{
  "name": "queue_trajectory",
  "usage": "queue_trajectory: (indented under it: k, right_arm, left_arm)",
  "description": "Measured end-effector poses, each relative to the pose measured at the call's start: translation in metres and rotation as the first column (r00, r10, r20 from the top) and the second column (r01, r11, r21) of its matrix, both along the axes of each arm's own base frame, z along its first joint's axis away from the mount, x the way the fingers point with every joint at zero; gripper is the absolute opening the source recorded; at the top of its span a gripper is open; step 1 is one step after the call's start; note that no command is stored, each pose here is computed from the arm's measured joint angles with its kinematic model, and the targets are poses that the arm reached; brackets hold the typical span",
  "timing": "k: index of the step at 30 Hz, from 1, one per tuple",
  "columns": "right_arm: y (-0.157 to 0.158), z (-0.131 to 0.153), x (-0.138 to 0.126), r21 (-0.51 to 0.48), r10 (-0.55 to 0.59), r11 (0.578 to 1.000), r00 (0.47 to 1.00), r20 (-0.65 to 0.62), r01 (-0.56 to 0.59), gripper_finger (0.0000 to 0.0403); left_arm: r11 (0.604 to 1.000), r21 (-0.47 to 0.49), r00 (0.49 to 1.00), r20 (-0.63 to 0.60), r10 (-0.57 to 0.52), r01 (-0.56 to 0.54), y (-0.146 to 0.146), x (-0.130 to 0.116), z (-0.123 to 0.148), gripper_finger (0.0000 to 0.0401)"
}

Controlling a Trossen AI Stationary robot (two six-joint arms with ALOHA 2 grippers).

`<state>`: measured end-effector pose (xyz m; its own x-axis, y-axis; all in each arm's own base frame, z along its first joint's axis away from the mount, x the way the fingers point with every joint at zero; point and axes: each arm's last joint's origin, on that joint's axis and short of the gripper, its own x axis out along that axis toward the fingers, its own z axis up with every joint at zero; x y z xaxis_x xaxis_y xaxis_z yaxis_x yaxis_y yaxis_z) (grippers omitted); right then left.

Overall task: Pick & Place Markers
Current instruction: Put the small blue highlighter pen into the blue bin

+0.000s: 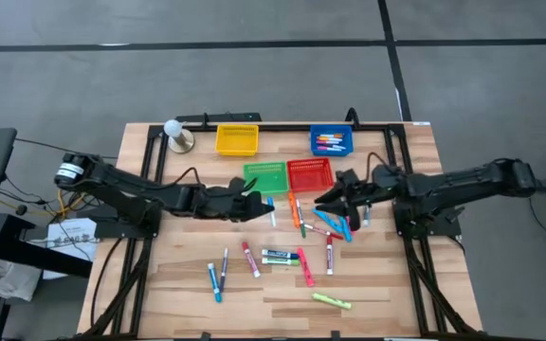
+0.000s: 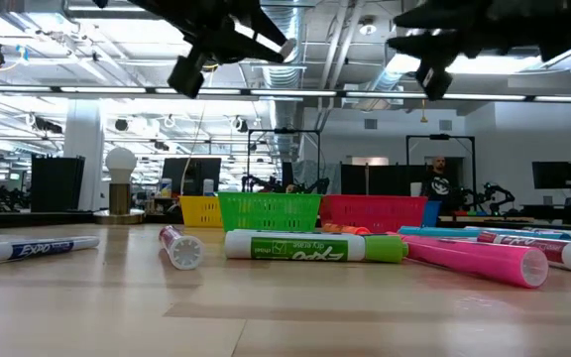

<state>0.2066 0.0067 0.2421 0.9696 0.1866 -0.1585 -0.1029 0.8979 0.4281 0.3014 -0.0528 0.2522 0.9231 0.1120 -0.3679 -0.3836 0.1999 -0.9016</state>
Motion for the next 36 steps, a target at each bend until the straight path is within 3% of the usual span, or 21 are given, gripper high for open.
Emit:
queue_trajectory:
  k: [8, 16, 26, 36]
  right_arm:
    - [0.004, -0.016, 0.029, 0.16, 0.114, 0.98, 0.993, 0.032, -0.118, 0.0102]
    - [-0.005, -0.034, 0.055, 0.319, 0.119, 0.942, 0.992, -0.037, -0.102, 0.0136]
    - [-0.015, -0.028, 0.093, 0.335, 0.197, 0.926, 0.98, -0.036, -0.174, 0.0247]
    - [-0.019, -0.027, 0.122, 0.335, 0.191, 0.927, 0.981, -0.038, -0.167, 0.026]
  left_arm:
    - [1.0, 0.009, 1.0, 0.02, -0.005, 0.005, 0.009, 0.008, -0.004, 0.0055]
    - [0.999, 0.035, 0.999, 0.05, -0.008, 0.006, 0.012, 0.009, 0.0, 0.0055]
    - [0.997, 0.077, 0.999, 0.046, -0.024, 0.021, 0.012, 0.009, 0.0, 0.0056]
    - [0.994, 0.103, 0.999, 0.044, -0.029, 0.024, 0.012, 0.009, 0.001, 0.0056]
